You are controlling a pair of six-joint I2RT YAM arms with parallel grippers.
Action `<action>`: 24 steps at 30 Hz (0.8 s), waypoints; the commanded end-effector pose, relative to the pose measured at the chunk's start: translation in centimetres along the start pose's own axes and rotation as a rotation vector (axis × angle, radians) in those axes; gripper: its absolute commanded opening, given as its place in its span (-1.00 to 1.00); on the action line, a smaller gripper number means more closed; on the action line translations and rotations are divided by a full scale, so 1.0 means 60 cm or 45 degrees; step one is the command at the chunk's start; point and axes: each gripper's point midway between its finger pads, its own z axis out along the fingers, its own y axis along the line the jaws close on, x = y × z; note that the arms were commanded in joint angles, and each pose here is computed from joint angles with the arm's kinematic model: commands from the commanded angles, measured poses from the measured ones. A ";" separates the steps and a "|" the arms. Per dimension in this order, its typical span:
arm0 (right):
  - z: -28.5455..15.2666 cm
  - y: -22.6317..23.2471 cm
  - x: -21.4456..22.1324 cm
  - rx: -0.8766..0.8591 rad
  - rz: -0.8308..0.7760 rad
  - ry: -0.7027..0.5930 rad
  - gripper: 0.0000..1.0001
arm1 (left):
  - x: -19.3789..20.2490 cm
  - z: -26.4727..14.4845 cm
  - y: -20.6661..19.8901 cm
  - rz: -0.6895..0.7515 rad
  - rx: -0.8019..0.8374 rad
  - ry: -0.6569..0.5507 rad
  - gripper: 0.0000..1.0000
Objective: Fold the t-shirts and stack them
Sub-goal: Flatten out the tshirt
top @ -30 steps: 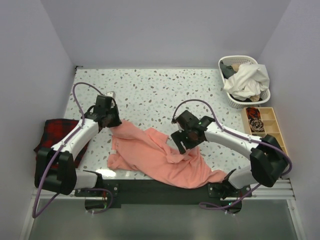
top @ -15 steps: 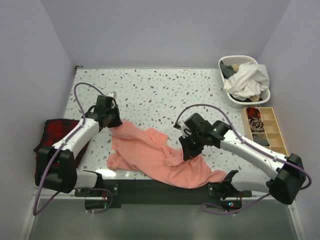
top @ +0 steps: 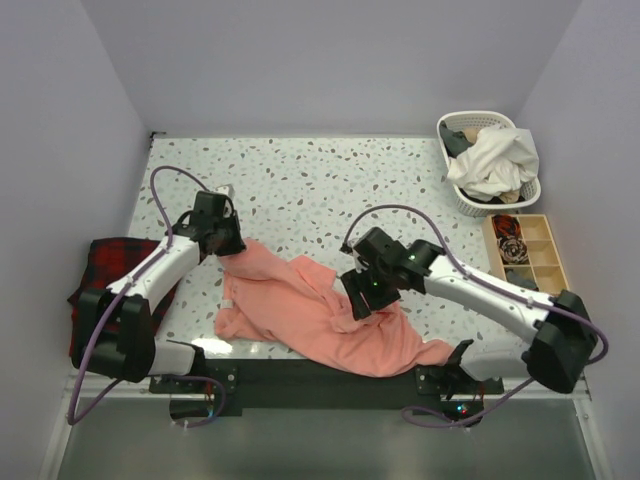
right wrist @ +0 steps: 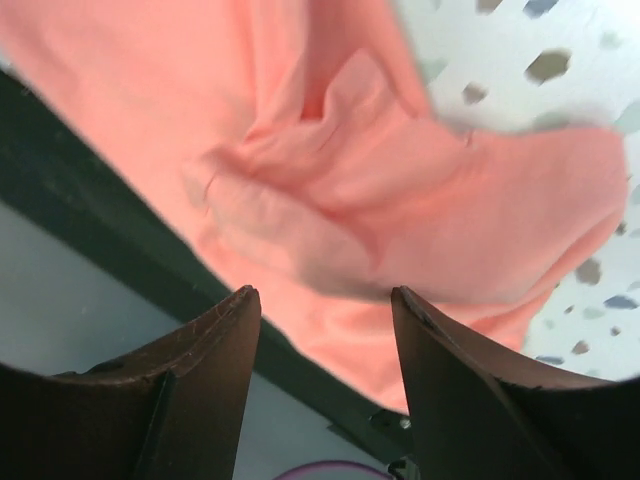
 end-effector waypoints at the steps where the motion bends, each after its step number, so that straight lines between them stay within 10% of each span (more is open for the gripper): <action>1: 0.031 -0.009 -0.094 0.114 -0.029 -0.141 0.21 | -0.017 0.000 -0.014 -0.019 0.054 -0.049 -1.00; 8: 0.087 -0.004 -0.016 0.028 -0.018 0.130 -0.09 | -0.012 -0.003 -0.012 -0.012 0.051 -0.044 -1.00; 15: 0.046 0.039 0.097 -0.127 0.014 0.286 -1.00 | -0.008 0.004 -0.010 -0.010 0.047 -0.033 -1.00; 20: -0.006 0.103 0.108 -0.270 -0.025 0.236 -0.78 | -0.006 0.010 -0.011 -0.012 0.051 -0.022 -1.00; 24: -0.041 0.105 0.060 -0.217 -0.060 0.090 -0.08 | -0.005 0.011 -0.014 -0.012 0.066 -0.016 -1.00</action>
